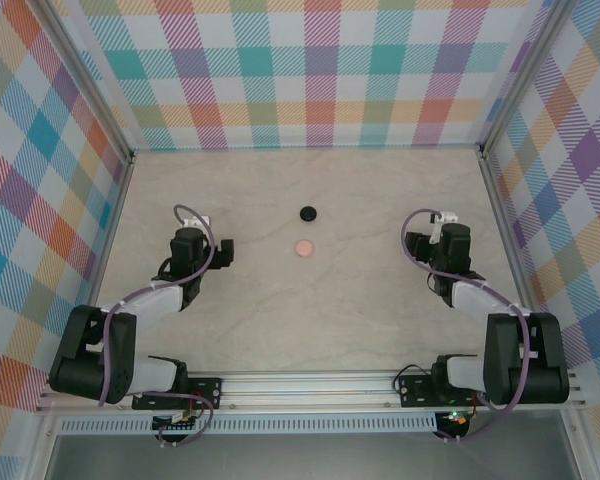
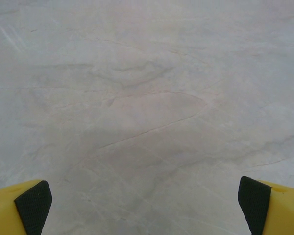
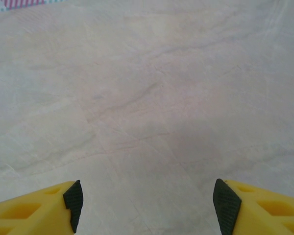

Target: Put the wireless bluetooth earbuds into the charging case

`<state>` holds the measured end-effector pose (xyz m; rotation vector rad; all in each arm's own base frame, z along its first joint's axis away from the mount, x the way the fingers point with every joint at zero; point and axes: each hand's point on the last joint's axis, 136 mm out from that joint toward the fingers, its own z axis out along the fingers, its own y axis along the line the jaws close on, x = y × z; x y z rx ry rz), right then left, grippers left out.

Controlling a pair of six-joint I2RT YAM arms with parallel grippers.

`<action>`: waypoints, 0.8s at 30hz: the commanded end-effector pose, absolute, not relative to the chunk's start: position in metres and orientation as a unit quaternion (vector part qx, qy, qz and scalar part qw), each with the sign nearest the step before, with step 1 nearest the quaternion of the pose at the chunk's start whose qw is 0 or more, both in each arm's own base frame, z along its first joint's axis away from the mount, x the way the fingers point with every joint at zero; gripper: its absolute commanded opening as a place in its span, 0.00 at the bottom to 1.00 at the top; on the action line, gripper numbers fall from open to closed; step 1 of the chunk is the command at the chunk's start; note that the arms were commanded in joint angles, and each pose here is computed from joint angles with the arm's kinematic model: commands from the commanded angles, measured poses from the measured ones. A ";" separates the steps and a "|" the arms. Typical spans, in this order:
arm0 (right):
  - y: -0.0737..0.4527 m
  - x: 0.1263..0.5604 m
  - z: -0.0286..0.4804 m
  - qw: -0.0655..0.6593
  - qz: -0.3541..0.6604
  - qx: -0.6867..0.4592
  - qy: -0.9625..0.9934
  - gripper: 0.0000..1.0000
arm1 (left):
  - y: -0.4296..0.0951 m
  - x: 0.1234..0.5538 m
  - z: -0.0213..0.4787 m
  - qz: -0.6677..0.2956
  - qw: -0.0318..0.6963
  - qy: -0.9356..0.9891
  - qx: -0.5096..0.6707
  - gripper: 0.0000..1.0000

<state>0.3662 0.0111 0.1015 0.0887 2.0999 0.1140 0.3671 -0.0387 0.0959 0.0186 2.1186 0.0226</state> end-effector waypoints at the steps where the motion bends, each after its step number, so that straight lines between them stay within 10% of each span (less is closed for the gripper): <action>1: 0.018 0.382 0.124 0.555 0.062 0.000 0.830 0.74 | -0.047 0.380 0.113 -0.025 0.549 0.835 0.038 1.00; 18: 0.015 0.393 0.093 0.559 0.087 -0.003 0.825 0.77 | -0.024 0.393 0.082 -0.038 0.557 0.830 -0.002 1.00; 20: 0.019 0.395 0.092 0.554 0.080 -0.012 0.829 0.99 | -0.015 0.398 0.077 -0.018 0.540 0.841 -0.028 1.00; 24: 0.020 0.396 0.091 0.553 0.077 -0.014 0.830 1.00 | -0.014 0.398 0.078 -0.015 0.541 0.840 -0.029 1.00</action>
